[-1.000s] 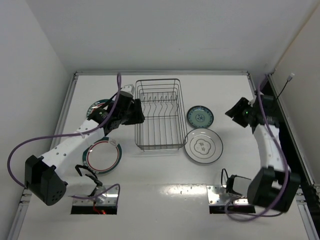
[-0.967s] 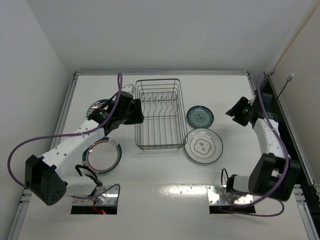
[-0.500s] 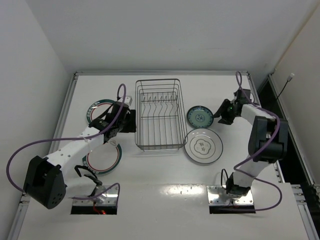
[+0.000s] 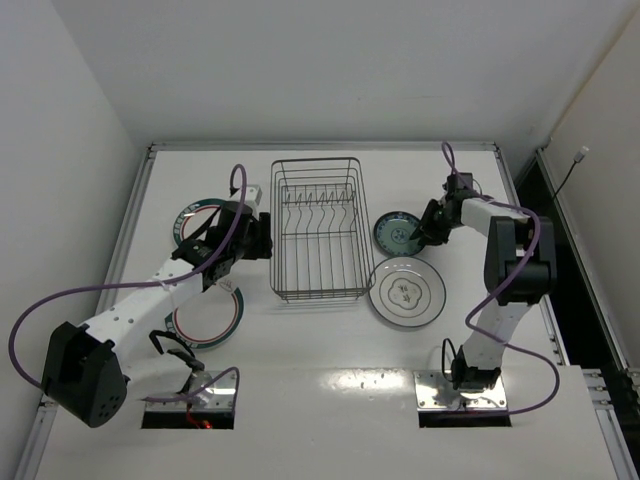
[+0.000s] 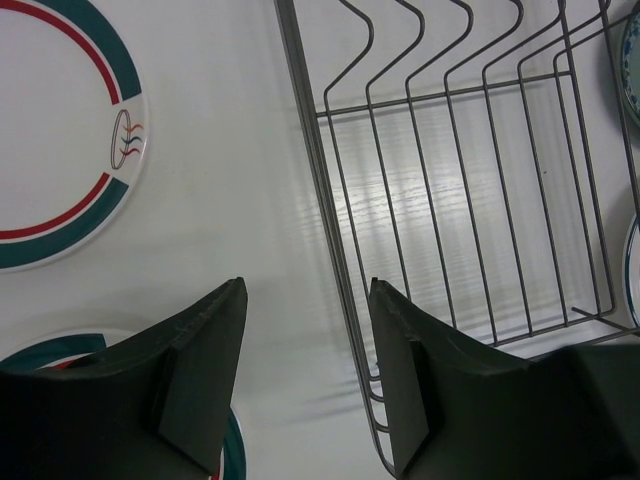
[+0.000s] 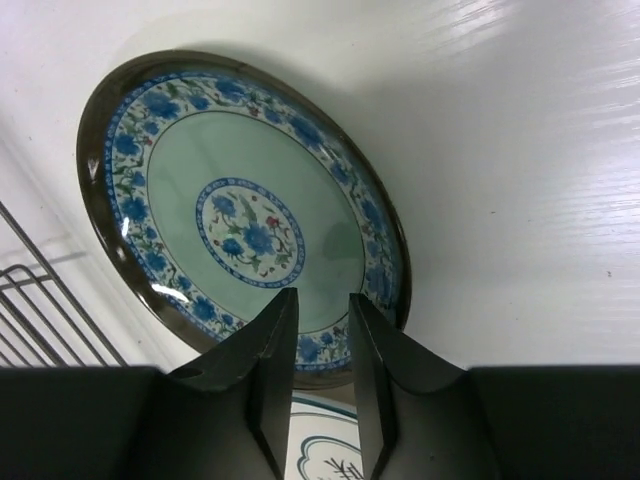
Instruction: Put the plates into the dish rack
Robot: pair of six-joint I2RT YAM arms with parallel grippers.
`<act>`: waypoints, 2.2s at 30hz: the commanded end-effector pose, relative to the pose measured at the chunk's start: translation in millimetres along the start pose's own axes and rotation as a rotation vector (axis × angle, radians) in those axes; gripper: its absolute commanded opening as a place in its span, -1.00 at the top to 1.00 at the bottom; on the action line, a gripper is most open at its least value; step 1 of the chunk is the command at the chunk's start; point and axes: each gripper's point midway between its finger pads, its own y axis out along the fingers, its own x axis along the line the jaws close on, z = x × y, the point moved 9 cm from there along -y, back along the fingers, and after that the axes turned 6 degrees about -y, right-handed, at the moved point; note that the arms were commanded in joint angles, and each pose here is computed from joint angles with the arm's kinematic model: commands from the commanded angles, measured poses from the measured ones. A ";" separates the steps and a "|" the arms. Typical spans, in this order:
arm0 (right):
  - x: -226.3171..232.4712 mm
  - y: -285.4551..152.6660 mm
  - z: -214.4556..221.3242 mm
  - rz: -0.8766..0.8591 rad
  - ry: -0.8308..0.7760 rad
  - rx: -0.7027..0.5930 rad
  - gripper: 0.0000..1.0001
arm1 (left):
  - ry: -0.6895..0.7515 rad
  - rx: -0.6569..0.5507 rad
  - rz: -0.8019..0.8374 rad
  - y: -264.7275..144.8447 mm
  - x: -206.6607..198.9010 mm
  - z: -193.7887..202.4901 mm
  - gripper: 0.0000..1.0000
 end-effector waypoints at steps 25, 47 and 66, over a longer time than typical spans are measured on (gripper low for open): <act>-14.7 -11.3 -7.1 -0.002 0.036 -0.036 0.13 | 0.000 -0.045 0.011 1.2 -1.5 -8.3 0.02; 3.2 -72.5 -36.5 0.014 0.007 -0.291 1.00 | 0.002 -0.033 0.015 3.2 -2.0 -6.6 0.02; 170.7 -188.1 -26.6 0.270 -0.209 -0.823 1.00 | -0.007 -0.033 0.015 3.2 -2.3 -6.6 0.02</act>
